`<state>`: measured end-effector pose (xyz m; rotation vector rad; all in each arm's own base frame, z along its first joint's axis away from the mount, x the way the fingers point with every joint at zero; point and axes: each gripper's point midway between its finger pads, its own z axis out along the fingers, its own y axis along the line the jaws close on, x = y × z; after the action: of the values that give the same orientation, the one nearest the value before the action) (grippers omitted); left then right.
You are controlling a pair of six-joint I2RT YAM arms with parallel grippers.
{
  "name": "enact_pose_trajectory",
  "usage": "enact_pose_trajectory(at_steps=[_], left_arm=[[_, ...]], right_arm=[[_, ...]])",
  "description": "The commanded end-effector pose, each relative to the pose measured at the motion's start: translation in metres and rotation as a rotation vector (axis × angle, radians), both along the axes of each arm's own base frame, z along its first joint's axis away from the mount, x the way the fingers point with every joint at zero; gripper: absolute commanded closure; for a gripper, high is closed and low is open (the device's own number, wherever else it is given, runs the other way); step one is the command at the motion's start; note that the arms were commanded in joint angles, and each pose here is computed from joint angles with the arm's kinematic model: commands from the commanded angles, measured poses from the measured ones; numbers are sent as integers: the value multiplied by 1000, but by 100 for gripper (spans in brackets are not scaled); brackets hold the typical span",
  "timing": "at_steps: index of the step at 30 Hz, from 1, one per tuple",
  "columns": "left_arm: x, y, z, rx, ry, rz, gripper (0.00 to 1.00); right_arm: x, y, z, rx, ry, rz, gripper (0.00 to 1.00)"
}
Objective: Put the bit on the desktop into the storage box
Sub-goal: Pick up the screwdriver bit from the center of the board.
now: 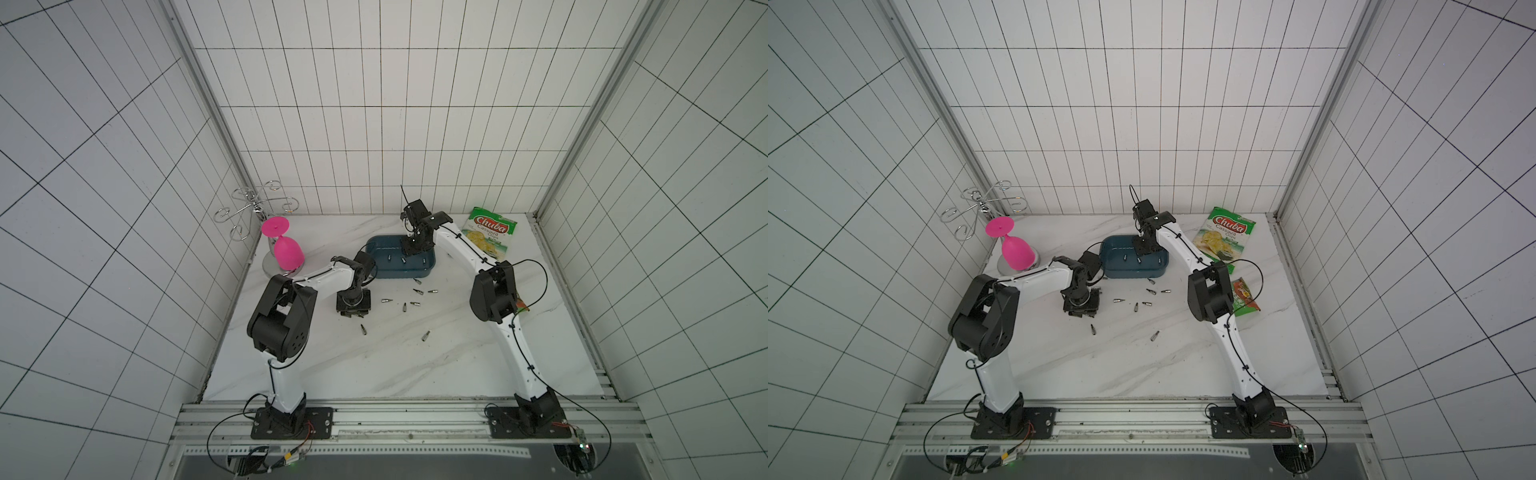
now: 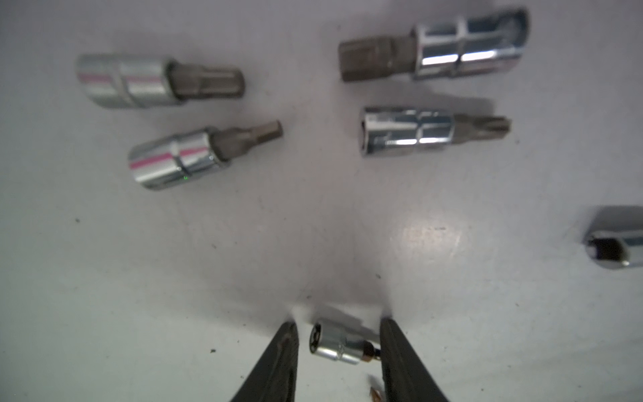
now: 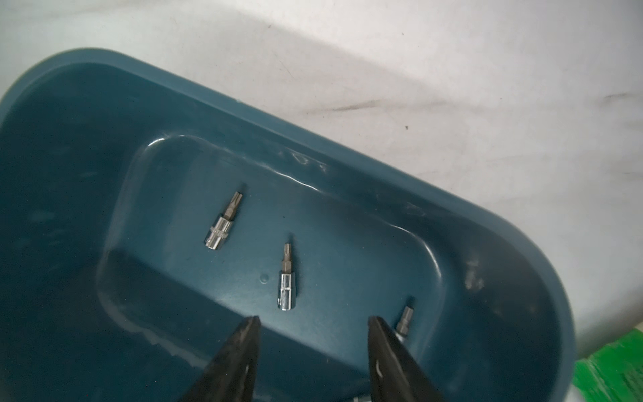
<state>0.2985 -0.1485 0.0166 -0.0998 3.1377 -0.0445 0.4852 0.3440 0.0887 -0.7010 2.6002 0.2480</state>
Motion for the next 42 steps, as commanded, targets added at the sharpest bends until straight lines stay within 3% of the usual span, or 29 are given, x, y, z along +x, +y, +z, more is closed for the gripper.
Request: enact_pose_trajectory(at_steps=[1,7,14,25,33,42], left_arm=[[-19,7,-6,24,49,11,57],[-23,9,-7,29,54,17,56],[-17,16,-6,53,34,44,66],[-1,7,-9,10,20,62,63],[5,7,-9,-1,13,74,63],[6,4,-15,-18,25,70,77]], right_arm=[[-3,-1,29,7,-42,0,47],[-4,-2,29,6,-40,0,47],[-4,-5,30,-4,-43,3,47],[-9,-9,41,-8,-49,3,47],[-22,-21,69,-1,-93,-10,40],[-59,-46,72,-32,-81,-34,36]])
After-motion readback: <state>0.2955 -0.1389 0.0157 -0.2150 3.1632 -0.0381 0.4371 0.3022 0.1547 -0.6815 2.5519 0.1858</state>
